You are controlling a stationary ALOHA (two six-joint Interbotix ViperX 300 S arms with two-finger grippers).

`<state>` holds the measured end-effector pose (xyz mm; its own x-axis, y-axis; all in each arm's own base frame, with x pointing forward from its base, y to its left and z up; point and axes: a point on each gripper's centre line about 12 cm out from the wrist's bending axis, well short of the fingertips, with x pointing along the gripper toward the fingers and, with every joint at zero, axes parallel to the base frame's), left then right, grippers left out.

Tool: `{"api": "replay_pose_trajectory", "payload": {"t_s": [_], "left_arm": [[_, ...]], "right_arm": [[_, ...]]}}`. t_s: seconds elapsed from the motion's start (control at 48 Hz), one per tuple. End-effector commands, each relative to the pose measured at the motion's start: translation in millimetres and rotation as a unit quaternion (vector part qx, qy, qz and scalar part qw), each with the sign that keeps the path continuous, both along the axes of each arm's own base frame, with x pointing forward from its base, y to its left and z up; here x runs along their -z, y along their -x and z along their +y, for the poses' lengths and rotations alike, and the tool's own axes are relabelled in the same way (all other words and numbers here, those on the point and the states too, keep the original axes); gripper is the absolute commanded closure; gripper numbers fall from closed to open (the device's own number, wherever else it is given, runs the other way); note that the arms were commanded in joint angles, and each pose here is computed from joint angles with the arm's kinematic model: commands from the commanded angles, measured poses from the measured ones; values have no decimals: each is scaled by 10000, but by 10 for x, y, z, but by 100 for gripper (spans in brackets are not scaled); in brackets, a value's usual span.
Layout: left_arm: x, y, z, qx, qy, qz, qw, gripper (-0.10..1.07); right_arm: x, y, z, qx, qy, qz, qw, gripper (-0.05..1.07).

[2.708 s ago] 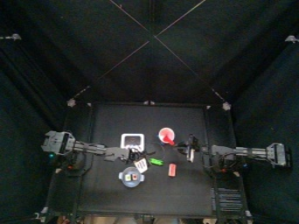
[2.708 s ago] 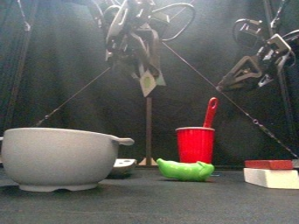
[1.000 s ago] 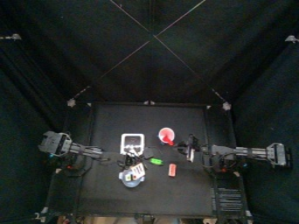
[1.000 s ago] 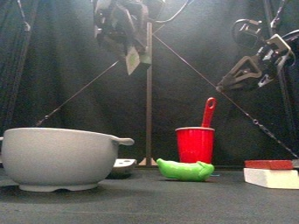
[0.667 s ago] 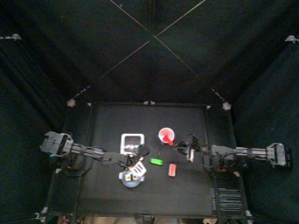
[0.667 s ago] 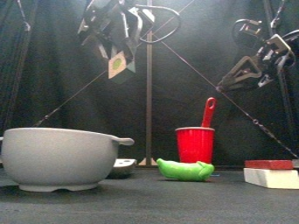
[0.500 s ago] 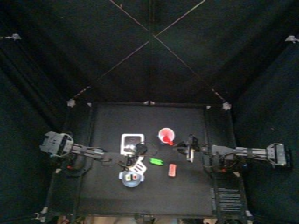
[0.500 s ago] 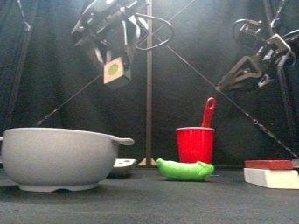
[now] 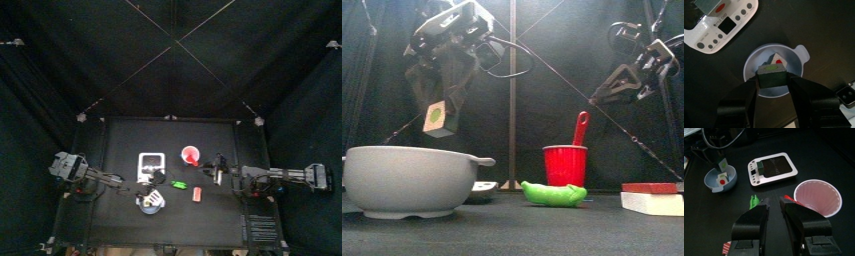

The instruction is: Place sushi piece in bowl

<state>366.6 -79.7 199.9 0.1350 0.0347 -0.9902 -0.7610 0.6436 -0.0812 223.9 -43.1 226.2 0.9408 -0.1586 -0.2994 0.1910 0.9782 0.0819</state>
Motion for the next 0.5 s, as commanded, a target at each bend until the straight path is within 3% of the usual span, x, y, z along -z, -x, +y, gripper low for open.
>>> {"api": "replay_pose_trajectory", "payload": {"t_s": [0.0, 0.292, 0.479], "left_arm": [[-54, -16, -37, -56, 178, -115, 9998, 37], [77, 28, -24, -122, 265, -95, 9995, 34], [94, 54, -7, -117, 254, -137, 9995, 19]], "right_arm": [[-90, -33, -6, 1, 11, -130, 9999, 36], [-86, -35, -7, 1, 10, -122, 9999, 36], [-90, -34, -3, -6, 11, -130, 9999, 36]]}}
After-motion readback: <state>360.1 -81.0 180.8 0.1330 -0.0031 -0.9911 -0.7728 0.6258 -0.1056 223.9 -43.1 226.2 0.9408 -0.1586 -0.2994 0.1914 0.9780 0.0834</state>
